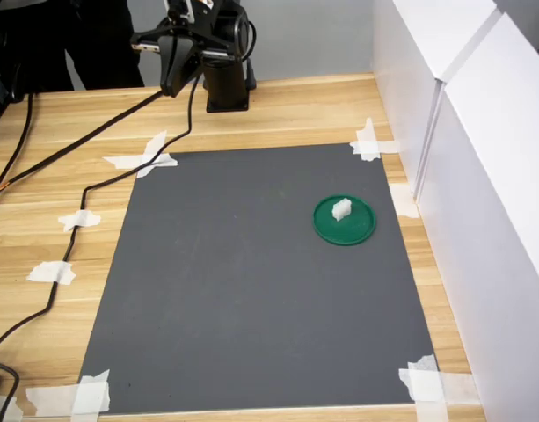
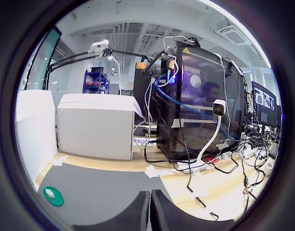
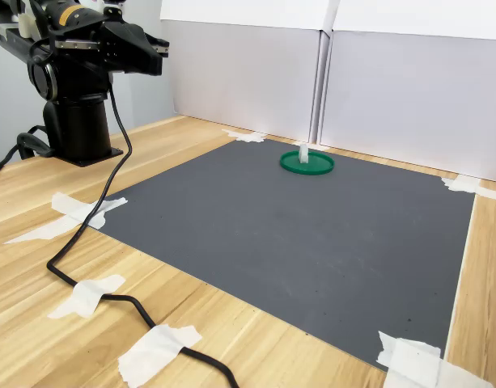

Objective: Grasp a white terminal and put it on the green lid.

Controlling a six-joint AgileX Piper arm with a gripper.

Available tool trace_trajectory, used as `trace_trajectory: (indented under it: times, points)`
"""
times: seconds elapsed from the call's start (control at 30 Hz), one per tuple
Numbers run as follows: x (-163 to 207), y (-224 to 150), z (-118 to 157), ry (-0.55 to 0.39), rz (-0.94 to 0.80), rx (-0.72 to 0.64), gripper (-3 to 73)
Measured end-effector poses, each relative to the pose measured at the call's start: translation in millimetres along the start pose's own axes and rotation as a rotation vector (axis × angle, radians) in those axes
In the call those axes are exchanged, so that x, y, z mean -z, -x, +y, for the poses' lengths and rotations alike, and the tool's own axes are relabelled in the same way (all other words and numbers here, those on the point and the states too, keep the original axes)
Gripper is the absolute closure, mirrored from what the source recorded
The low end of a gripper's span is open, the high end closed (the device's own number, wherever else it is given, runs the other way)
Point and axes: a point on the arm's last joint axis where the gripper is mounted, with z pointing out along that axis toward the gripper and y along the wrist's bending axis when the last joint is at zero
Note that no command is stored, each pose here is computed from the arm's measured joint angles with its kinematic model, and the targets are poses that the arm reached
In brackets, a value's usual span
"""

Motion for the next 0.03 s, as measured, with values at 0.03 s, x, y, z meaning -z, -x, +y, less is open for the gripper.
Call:
trace_trajectory:
  times: [0.03]
  points:
    - [0.1,0.1,0.0,0.0,-0.001,-0.002,71.1]
